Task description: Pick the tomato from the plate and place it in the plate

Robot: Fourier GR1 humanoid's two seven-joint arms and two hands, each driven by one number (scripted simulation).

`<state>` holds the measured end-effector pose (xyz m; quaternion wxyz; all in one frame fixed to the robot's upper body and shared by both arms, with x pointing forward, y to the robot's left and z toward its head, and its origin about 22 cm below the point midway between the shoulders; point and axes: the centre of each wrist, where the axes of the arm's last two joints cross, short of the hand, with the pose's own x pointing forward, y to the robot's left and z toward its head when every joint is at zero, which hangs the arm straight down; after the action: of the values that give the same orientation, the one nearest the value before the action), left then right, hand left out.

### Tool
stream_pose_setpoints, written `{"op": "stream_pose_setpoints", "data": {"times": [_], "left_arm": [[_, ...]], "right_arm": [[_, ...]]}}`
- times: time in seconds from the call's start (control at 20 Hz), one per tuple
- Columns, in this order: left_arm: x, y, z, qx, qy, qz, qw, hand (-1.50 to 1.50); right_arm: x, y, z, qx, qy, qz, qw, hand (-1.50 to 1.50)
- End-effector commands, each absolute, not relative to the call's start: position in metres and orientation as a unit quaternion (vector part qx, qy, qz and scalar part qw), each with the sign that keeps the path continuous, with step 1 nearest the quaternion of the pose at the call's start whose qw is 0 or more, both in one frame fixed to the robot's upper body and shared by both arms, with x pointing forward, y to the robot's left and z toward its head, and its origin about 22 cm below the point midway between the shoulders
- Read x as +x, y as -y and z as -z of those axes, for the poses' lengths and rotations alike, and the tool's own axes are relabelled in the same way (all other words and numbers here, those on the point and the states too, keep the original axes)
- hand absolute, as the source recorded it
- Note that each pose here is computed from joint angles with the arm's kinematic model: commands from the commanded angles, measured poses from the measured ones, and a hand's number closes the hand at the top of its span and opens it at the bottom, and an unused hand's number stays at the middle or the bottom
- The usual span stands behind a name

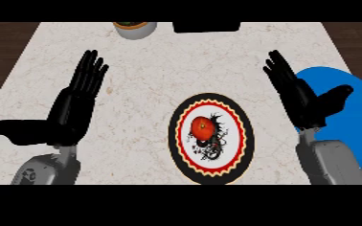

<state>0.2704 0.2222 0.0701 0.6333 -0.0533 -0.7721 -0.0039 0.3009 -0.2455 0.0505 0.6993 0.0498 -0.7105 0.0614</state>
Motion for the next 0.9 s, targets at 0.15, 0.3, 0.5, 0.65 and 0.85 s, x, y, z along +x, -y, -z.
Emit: {"op": "stream_pose_setpoints", "data": {"times": [0.15,0.3,0.5,0.65,0.85], "left_arm": [[0.277,-0.259,-0.051,0.057,0.702,0.033,0.709,0.0],[0.271,-0.271,-0.037,0.067,0.678,0.032,0.731,0.0],[0.272,-0.286,-0.025,0.089,0.652,0.016,0.753,0.0],[0.268,-0.292,-0.031,0.089,0.651,0.038,0.753,0.0],[0.27,-0.278,-0.001,0.079,0.646,0.037,0.758,0.0]], "right_arm": [[0.291,0.232,-0.036,0.069,0.753,-0.057,0.652,1.5],[0.303,0.287,-0.072,-0.164,0.735,-0.271,0.599,1.5],[0.262,0.233,0.008,-0.151,0.792,0.017,0.591,-1.5],[0.226,0.216,0.064,-0.124,0.802,-0.049,0.582,-1.5],[0.233,0.217,0.062,-0.142,0.778,-0.166,0.589,-1.5]]}}
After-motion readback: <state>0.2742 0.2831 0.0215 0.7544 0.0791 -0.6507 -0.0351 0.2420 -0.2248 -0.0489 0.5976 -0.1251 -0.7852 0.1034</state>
